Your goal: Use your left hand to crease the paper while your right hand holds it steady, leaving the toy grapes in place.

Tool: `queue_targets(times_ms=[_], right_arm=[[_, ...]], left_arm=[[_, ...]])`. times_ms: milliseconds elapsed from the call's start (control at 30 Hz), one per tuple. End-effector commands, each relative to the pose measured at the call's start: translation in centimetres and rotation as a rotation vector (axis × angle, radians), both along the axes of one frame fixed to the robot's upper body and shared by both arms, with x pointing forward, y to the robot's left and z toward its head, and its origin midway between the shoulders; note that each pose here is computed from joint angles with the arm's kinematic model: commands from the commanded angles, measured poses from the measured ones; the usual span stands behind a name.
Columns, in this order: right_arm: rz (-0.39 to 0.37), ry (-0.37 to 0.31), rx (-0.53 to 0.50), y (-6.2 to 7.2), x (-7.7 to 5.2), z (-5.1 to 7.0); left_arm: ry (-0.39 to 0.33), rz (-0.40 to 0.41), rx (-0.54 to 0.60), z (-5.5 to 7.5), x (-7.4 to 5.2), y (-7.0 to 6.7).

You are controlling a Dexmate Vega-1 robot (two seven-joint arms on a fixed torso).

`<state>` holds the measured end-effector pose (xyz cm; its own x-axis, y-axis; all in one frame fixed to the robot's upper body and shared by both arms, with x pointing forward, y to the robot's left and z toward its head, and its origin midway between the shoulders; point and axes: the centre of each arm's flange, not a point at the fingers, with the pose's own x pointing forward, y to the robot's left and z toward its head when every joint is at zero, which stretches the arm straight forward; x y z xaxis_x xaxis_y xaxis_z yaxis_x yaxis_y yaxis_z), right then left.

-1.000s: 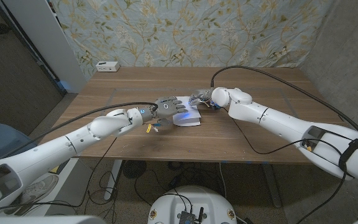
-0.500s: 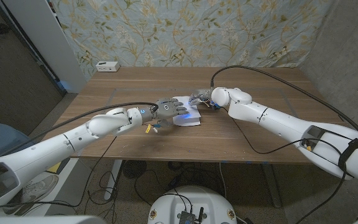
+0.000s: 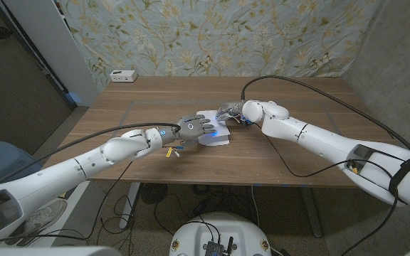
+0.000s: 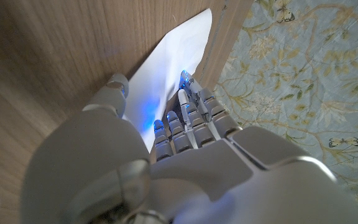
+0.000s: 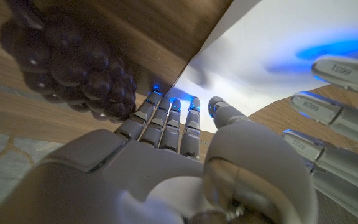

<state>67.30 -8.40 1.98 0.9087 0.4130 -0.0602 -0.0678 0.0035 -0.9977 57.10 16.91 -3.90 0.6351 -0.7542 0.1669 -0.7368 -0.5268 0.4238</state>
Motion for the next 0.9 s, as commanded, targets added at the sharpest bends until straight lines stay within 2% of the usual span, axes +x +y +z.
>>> queue_targets(times_ms=[33,200,433,900], right_arm=[[-0.002,0.0,-0.004,0.1,-0.1,-0.1],[0.004,-0.004,-0.003,0.2,-0.2,0.0],[0.008,-0.006,-0.006,0.4,-0.3,0.2],[0.006,-0.008,-0.013,0.4,-0.4,0.5]], left_arm=[[0.074,0.013,0.023,0.2,-0.6,0.1],[0.034,-0.001,0.027,-0.5,-0.9,0.1],[-0.083,-0.071,-0.004,-1.7,-0.6,0.2],[-0.112,-0.09,-0.028,-3.5,1.5,-0.3]])
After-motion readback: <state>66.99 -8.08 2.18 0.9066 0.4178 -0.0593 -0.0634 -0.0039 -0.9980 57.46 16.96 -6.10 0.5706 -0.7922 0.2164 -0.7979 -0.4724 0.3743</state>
